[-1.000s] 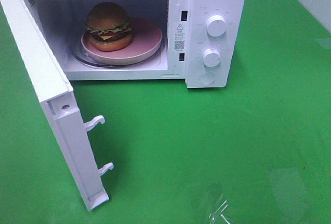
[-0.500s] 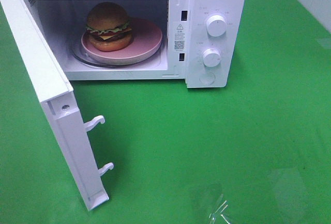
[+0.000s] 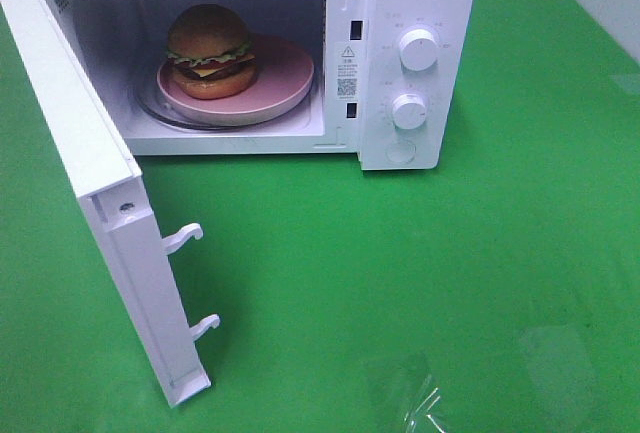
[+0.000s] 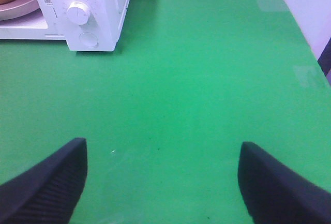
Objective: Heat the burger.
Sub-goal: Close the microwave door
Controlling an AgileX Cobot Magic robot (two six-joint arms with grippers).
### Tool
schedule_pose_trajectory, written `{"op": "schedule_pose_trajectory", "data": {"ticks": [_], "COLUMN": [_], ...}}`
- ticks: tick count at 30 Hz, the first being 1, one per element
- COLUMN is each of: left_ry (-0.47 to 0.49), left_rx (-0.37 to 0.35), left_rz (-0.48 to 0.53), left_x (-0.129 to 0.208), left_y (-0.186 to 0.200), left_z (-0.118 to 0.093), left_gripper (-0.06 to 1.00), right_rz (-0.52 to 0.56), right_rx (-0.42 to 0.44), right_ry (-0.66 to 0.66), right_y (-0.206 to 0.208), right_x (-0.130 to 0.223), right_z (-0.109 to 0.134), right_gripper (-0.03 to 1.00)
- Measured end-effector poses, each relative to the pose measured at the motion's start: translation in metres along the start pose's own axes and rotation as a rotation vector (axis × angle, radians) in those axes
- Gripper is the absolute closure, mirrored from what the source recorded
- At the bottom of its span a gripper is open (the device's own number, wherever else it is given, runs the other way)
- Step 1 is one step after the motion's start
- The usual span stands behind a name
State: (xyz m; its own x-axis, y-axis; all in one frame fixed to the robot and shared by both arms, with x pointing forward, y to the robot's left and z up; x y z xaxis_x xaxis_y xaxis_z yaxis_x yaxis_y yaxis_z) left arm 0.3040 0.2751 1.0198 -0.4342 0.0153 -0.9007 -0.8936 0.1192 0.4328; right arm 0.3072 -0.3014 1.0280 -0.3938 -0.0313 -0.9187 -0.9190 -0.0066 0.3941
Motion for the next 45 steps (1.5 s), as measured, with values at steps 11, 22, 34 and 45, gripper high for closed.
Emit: {"op": "schedule_pose_trajectory", "data": {"ticks": [11,22,34,45], "left_ry": [0.0,0.0,0.0,0.025], "left_rx": [0.0,0.0,0.0,0.016], "left_rz": [0.0,0.0,0.0,-0.026], "left_x": [0.0,0.0,0.0,-0.0052], "left_y": [0.0,0.0,0.0,0.0014], "left_z": [0.0,0.0,0.0,-0.0029], "left_gripper": [-0.03,-0.03,-0.03,-0.03], "right_rz": [0.0,0.0,0.0,0.0], "right_rx": [0.0,0.0,0.0,0.0], "right_ry": [0.0,0.0,0.0,0.0], "right_y": [0.0,0.0,0.0,0.0], "right_x": [0.0,0.0,0.0,0.0], "right_z": [0.0,0.0,0.0,0.0], "right_gripper": [0.21,0.21,0.21,0.21]}}
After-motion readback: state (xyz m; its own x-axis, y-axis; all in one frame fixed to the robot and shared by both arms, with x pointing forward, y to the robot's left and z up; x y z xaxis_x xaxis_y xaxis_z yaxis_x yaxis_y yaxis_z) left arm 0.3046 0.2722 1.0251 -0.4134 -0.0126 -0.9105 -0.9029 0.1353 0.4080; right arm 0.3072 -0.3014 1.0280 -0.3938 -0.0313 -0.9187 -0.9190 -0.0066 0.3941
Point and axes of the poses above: a point on each arm's last joint axis where the gripper is mounted, y pointing back along that axis away from the gripper, z along the wrist's bending axis when the last joint is at zero, x = y × z, the point moved 8 cm from there along -y, pointing out along that axis toward the gripper, and after that the axes turned 6 degrees about y, right-handed, at the moved point
